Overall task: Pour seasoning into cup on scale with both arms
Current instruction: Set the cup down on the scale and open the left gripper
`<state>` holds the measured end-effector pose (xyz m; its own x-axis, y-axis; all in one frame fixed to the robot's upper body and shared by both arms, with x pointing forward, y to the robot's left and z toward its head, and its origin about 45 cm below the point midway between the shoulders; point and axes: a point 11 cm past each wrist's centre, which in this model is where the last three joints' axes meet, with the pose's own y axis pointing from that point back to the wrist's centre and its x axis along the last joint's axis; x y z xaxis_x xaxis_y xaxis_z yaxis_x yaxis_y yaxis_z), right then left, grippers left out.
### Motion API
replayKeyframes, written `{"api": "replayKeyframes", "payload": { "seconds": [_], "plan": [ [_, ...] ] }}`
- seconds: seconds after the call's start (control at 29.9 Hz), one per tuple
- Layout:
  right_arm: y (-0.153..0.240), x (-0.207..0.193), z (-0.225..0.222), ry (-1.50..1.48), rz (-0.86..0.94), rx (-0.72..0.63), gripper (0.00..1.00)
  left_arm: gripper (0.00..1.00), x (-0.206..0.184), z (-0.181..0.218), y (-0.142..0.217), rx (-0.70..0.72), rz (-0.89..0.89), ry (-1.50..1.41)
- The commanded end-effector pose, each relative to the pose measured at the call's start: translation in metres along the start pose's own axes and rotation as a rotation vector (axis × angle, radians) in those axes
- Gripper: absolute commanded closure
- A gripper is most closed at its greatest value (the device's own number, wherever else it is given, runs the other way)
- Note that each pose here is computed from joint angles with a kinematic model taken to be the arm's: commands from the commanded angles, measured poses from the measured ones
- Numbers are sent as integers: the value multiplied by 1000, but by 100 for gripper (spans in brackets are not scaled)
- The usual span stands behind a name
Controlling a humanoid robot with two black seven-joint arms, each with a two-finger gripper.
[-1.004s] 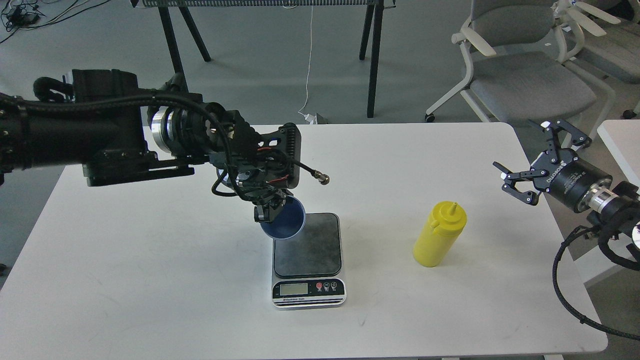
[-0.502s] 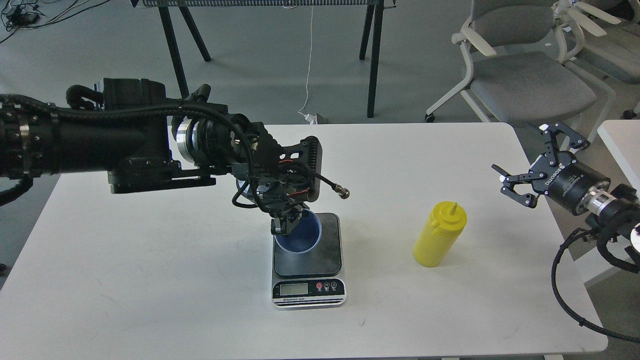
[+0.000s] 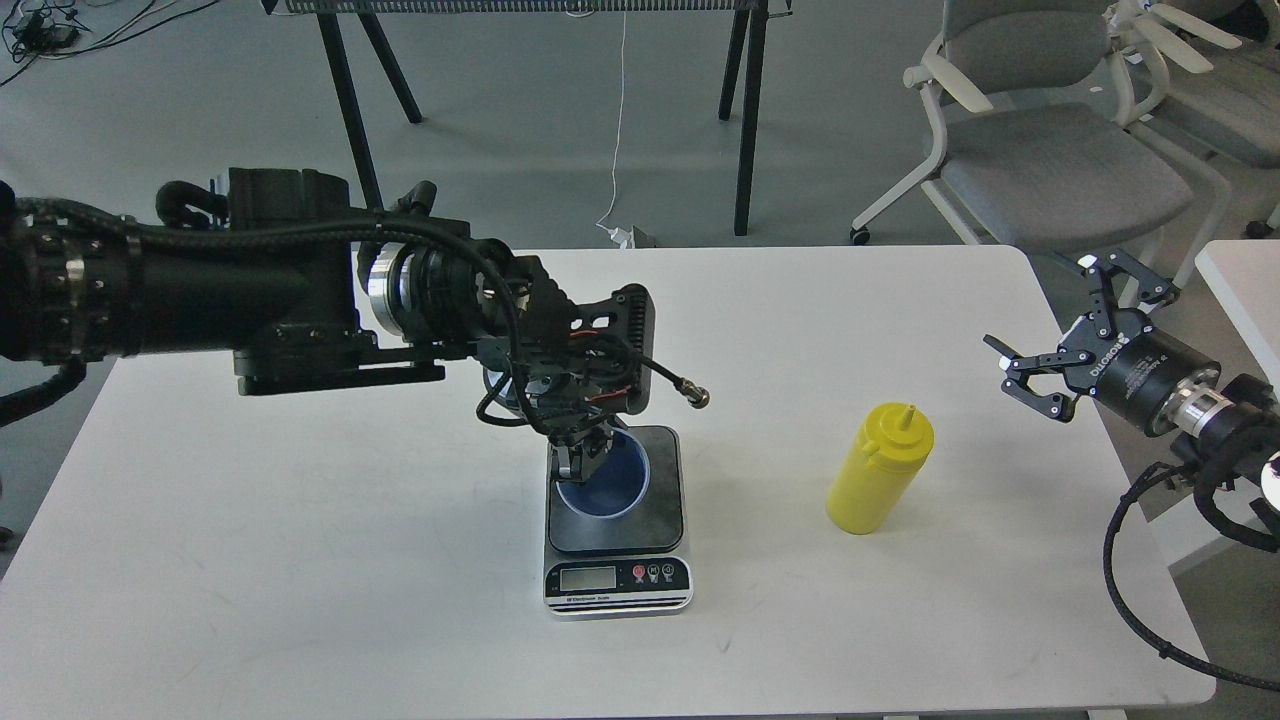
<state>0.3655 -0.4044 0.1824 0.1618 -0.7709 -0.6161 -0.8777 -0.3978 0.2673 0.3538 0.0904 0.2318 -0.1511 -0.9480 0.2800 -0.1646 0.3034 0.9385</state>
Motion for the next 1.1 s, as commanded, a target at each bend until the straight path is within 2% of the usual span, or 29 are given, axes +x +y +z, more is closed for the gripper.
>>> {"api": "replayKeyframes", "payload": {
  "seconds": [0.0, 0.23, 0.67, 0.87, 1.07],
  "plan": [
    [1, 1, 0, 0, 3, 0, 0, 75, -2, 2, -3, -11, 9, 21],
    [1, 1, 1, -1, 4, -2, 0, 59, 0, -3, -1, -17, 37, 89],
    [1, 1, 1, -1, 2, 8, 0, 53, 1, -13, 3, -4, 60, 139],
    [1, 2, 4, -3, 4, 2, 0, 39, 14, -26, 7, 24, 123, 175],
    [1, 1, 3, -3, 2, 5, 0, 21, 21, -36, 11, 21, 199, 280]
  ]
}}
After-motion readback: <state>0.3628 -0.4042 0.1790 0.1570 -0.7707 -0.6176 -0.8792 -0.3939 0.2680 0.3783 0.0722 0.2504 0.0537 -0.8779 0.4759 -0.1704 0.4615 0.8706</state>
